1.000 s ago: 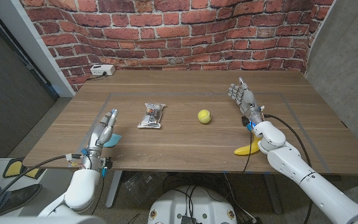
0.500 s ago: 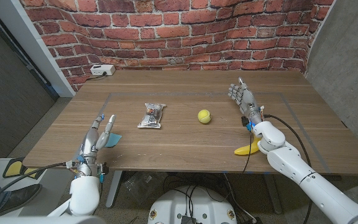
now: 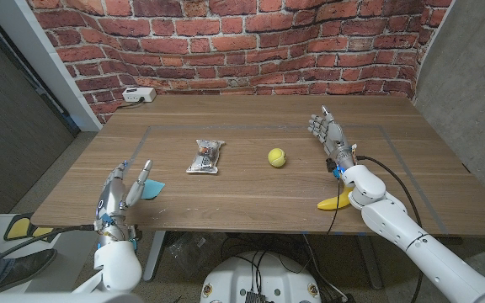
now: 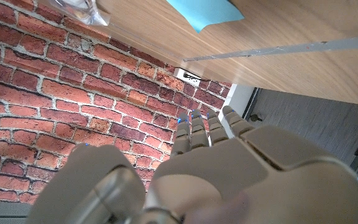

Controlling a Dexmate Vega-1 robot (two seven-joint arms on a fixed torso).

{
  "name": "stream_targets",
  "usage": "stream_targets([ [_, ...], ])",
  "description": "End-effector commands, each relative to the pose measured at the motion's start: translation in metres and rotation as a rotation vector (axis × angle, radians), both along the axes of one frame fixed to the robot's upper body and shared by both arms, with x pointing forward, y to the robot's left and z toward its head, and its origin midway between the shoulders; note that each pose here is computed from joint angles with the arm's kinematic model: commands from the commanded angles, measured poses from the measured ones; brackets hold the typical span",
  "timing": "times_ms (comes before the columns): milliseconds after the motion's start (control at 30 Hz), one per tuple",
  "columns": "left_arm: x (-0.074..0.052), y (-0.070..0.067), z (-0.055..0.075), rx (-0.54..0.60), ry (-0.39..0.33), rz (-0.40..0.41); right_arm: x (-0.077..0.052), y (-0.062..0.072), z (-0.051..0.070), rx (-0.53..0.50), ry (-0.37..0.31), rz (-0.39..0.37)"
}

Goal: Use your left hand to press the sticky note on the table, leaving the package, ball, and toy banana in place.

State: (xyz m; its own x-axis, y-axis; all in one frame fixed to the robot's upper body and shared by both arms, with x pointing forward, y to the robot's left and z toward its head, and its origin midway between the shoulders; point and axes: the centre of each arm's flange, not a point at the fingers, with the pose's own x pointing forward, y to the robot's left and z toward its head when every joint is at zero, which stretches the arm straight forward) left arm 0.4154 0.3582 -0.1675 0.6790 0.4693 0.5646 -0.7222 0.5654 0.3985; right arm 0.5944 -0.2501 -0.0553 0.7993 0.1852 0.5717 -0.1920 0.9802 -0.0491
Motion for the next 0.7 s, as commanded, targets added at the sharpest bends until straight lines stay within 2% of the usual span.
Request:
stream_targets([
  [33,0.002,0.004,0.009,0.025,0.110,0.090,-0.003,0.000,-0.003,-0.005,0.009,-0.012],
  [433,0.001,0.002,0.016,0.063,0.167,0.184,-0.004,0.001,-0.002,-0.003,0.005,-0.018],
  [700,-0.001,0.000,0.027,0.085,0.222,0.230,-0.004,0.000,-0.002,-0.002,0.004,-0.021],
])
